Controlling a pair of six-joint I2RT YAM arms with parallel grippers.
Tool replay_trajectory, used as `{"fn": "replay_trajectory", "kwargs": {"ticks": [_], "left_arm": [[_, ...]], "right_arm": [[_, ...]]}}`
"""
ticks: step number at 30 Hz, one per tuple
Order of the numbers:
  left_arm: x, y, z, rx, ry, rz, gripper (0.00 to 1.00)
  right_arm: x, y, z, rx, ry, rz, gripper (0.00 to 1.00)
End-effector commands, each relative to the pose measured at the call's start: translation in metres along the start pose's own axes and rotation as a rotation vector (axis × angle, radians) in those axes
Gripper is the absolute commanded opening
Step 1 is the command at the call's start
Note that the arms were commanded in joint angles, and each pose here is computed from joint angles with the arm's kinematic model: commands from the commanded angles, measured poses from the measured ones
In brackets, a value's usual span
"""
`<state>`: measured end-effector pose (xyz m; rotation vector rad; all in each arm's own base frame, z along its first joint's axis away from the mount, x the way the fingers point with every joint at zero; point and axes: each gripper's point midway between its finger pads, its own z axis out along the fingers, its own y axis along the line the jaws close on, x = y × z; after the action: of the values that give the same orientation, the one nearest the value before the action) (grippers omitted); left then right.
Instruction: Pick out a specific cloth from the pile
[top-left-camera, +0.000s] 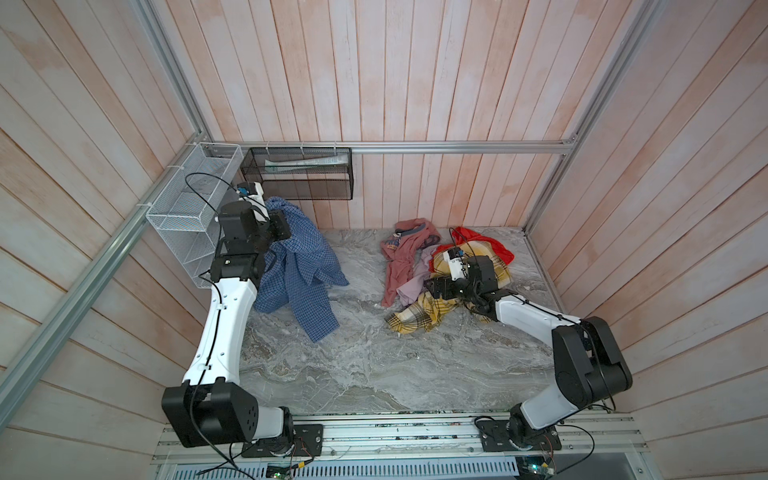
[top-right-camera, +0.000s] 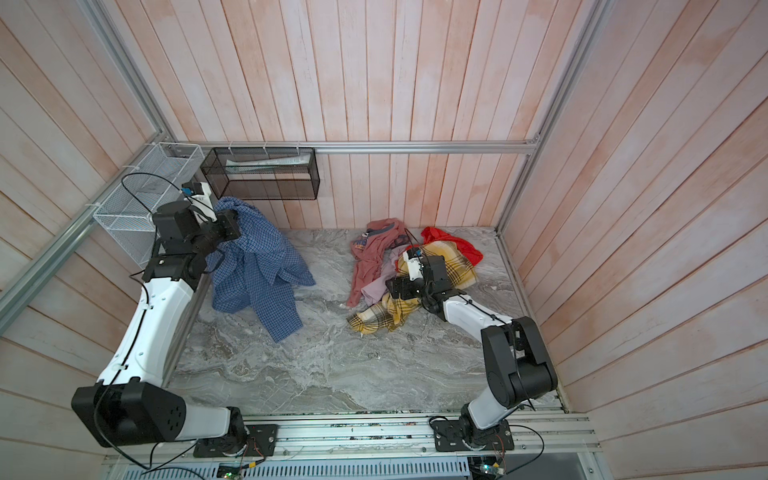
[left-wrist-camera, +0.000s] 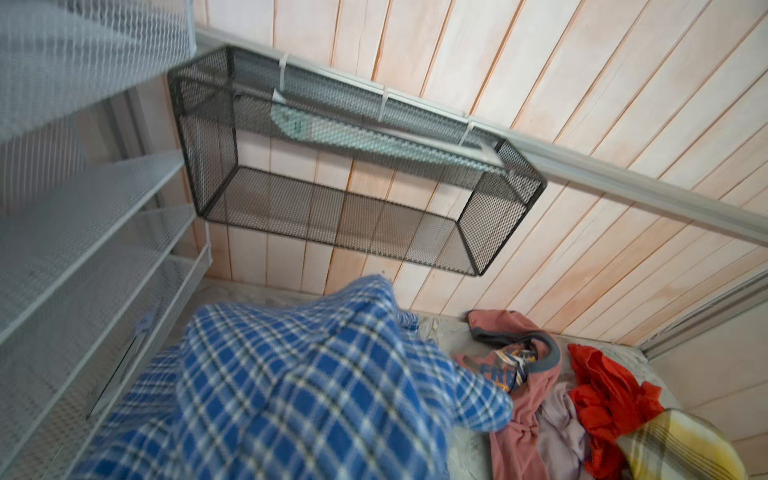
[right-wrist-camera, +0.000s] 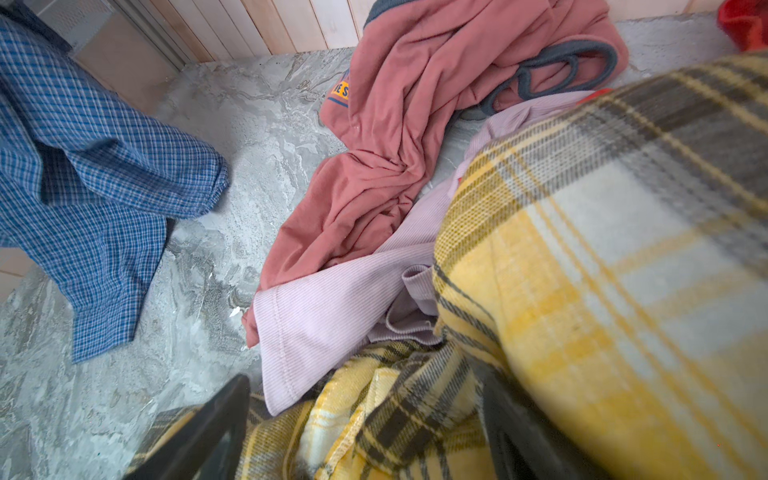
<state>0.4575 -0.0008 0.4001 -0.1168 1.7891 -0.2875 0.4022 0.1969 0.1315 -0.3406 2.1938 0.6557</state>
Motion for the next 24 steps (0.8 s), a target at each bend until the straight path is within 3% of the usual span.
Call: {"fn": "replay_trajectory", "kwargs": {"ticks": [1,12,20,24], "left_arm": [[-0.035,-0.021,-0.015,0.081,-0.107,0.037,0.00],[0.084,0.009,0.022,0.085,0.079,-0.092,0.00],[0.156,0.019,0.024,0.061,0.195,-0.124,0.00],[0.201,0.032,0.019,-0.024,0.278,-0.137,0.00]], "right_arm": [[-0.001,-0.001,-0.006,0.007,-0.013,0.015,0.88],[0.000,-0.003,-0.006,0.021,-0.001,0.011,0.88],[0.004,-0.005,-0.004,0.026,0.009,0.021,0.88],[0.004,-0.005,-0.002,0.021,0.018,0.021,0.88]]}}
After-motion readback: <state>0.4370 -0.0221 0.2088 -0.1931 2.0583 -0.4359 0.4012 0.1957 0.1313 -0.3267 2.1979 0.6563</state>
